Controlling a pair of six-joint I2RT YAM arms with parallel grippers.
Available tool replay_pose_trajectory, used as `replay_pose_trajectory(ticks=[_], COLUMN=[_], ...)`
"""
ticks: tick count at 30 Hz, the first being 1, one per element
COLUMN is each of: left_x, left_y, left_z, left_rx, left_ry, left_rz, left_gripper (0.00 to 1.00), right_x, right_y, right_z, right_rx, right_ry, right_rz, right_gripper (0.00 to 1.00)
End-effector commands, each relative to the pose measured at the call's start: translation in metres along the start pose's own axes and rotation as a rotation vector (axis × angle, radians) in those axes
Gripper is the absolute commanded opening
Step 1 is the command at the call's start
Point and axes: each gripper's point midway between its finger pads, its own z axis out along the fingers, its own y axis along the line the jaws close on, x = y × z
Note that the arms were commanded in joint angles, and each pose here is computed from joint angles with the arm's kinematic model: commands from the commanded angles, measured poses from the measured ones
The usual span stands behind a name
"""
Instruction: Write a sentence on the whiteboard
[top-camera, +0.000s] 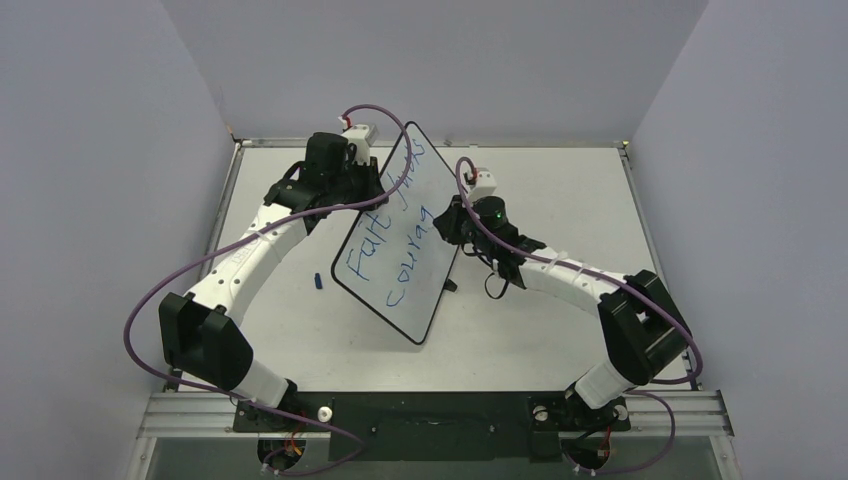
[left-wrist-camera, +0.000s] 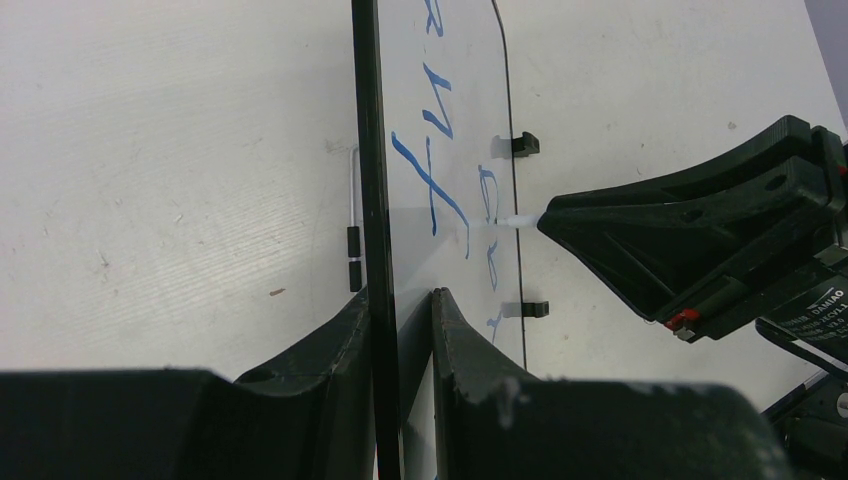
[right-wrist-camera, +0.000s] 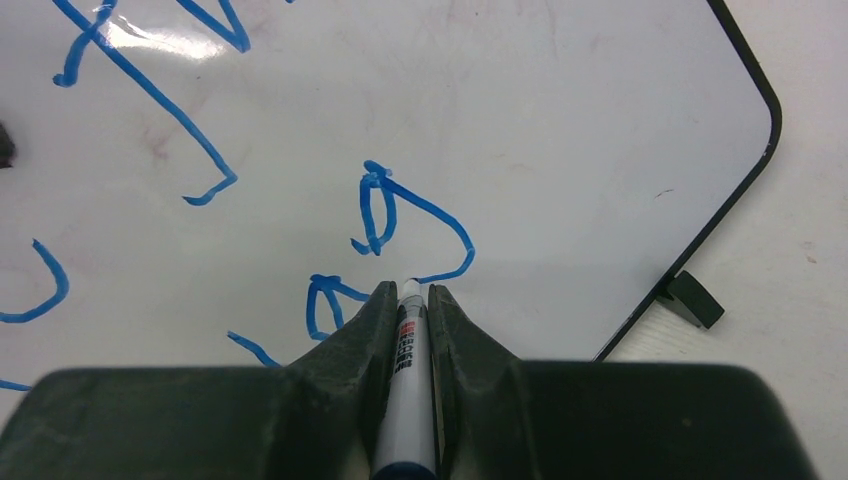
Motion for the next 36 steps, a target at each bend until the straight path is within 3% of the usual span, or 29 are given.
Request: replay_pose_trajectory(ticks=[1, 13, 36], left_x=[-0.038, -0.039, -0.038], left_y=[0.009, 0.009, 0.010], left_z=[-0.016, -0.016, -0.015], left_rx=[-0.061, -0.059, -0.064], left_ry=[-0.136, -0.138, -0.136], left_rz=[0.113, 0.114, 0.115], left_gripper=[0.00, 0.00, 0.00], right_x=[-0.042, -0.076, -0.069], right_y=[0.033, 0.031, 0.003], right_z=[-0.008, -0.029, 0.009], right_rx=[-0.090, -0.062, -0.033], right_ry=[-0.086, -0.166, -0.135], right_rz=[0.003, -0.011, 0.036], right_gripper=[0.00, 0.00, 0.00])
